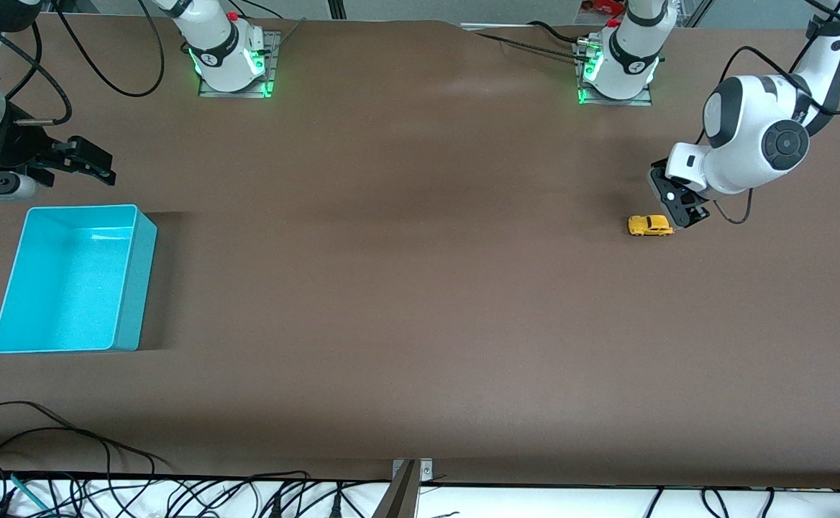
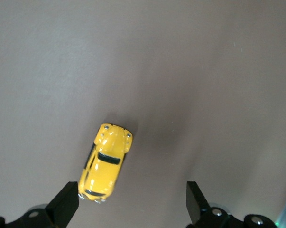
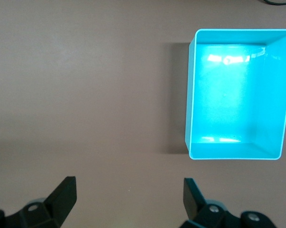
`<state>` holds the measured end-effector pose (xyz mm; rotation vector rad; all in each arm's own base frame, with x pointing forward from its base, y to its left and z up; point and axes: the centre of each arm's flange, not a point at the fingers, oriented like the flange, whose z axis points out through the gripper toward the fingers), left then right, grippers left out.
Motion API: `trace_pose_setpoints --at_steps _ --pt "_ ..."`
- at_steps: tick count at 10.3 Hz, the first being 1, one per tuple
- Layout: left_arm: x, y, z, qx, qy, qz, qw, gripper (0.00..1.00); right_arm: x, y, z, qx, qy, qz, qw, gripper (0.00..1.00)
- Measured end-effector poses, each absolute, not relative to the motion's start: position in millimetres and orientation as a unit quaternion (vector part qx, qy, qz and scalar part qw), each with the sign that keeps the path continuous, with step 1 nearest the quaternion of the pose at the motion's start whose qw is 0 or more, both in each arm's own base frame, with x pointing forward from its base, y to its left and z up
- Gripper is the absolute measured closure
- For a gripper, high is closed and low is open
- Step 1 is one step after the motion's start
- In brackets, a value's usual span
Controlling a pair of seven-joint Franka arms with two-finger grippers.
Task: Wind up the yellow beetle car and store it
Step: 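Move the left gripper down over the yellow beetle car, then close the left gripper on the yellow car's body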
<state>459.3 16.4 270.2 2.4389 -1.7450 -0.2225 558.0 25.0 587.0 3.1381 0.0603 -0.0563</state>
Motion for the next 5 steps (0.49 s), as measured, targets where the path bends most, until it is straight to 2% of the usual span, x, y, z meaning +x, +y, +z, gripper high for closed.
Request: trace_pose_setpoints --at_steps 5 --pt "467.2 35.7 231.9 0.715 -0.696 -0.039 0.054 0.00 558.0 24.2 587.0 1.000 0.019 -0.018 0.001 0.00"
